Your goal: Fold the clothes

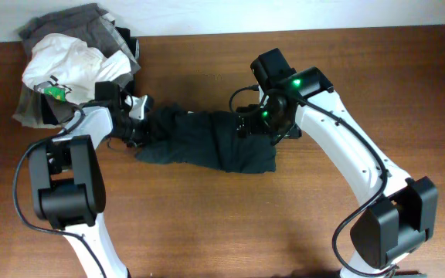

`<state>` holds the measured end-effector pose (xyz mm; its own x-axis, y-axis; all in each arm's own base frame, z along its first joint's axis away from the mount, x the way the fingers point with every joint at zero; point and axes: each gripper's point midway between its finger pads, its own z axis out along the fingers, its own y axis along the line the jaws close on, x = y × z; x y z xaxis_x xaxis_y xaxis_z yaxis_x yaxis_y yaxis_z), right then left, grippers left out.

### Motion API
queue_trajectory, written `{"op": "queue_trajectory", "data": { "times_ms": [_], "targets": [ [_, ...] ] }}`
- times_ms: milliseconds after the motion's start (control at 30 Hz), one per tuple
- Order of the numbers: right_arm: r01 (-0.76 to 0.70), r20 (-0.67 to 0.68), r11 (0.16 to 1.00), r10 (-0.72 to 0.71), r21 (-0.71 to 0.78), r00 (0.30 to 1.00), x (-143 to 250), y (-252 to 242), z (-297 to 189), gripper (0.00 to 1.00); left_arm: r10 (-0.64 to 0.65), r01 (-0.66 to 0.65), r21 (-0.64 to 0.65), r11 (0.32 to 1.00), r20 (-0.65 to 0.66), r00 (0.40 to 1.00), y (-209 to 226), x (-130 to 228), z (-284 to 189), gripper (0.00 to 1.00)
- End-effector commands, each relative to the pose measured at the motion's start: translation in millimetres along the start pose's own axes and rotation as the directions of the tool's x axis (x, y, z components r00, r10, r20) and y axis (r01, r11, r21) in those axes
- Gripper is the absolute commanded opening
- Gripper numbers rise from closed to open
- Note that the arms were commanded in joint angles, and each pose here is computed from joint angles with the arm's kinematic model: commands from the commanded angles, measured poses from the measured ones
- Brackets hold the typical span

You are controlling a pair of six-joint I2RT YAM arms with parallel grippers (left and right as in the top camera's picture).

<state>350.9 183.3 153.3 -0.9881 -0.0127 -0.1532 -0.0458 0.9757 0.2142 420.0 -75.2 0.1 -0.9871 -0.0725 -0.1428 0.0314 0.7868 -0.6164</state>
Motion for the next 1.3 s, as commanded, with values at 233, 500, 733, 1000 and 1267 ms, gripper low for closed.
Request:
{"op": "queue_trajectory", "data": {
  "times_ms": [233,500,733,1000,1267],
  "targets": [
    [0.017,0.018,1.0,-0.017,0.016,1.0,-2,-5,22,0.86,-0.117,0.113,-0.291,0.95,0.006,0.993,4,-27,-91,0.01],
    [0.021,0.002,0.975,-0.021,-0.22,1.0,11,19,98,0.34,0.031,-0.038,-0.275,0.961,-0.03,0.999,-93,-22,-105,0.01],
    [-0.021,-0.075,0.971,0.003,-0.238,0.997,21,18,137,0.2,0.181,-0.214,-0.268,0.94,-0.142,0.973,-163,13,-64,0.01],
    [-0.052,-0.086,0.971,0.033,-0.235,0.996,18,12,141,0.22,0.248,-0.294,-0.281,0.913,-0.189,0.95,-195,30,-17,0.11],
    [-0.145,-0.08,0.974,0.133,-0.174,0.988,-20,-41,72,0.32,0.239,-0.298,-0.248,0.922,-0.243,0.94,-187,34,23,0.93]
  ]
}}
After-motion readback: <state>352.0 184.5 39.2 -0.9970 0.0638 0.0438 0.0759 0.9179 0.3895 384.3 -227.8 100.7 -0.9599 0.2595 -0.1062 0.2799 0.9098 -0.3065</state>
